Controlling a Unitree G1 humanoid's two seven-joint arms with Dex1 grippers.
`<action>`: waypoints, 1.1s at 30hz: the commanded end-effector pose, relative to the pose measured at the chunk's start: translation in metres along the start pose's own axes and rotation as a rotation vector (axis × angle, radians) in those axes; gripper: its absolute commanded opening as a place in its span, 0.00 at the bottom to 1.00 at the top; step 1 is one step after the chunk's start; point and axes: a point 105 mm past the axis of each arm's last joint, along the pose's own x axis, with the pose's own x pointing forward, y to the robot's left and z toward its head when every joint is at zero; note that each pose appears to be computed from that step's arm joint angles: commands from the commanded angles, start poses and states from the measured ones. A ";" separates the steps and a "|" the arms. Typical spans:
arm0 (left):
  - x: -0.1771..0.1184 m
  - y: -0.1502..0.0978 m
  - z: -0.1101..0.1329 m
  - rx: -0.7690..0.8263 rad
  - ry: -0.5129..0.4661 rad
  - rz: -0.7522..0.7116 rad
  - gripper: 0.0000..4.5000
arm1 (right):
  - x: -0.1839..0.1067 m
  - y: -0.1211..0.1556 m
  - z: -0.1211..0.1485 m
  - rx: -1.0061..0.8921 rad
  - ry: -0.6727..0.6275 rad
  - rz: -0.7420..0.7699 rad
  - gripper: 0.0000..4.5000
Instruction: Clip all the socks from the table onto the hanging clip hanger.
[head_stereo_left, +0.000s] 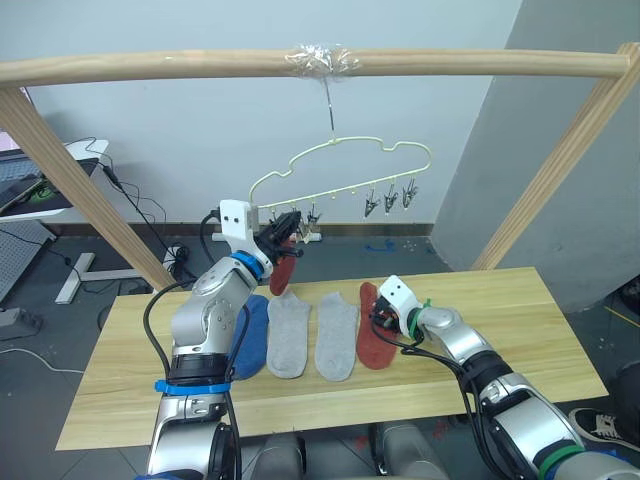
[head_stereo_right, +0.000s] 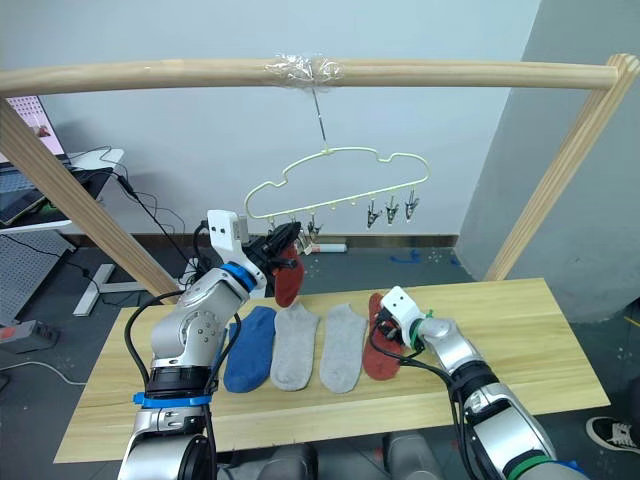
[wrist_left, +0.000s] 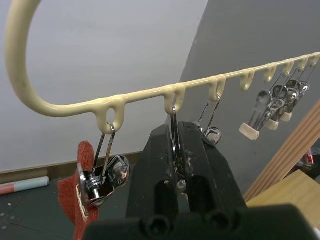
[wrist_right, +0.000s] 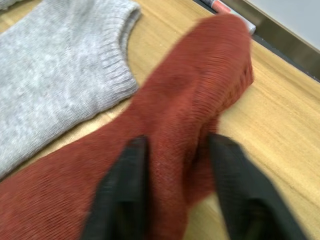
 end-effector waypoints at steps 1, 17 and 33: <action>-0.003 0.002 0.000 -0.039 0.005 0.009 0.00 | -0.009 -0.001 -0.008 -0.029 -0.002 0.005 0.07; -0.011 -0.005 -0.003 -0.456 0.051 -0.065 0.00 | -0.074 0.041 0.118 -0.005 -0.362 0.240 0.00; -0.009 -0.014 0.003 -0.462 0.033 -0.081 0.00 | -0.058 0.059 0.167 0.040 -0.451 0.309 0.00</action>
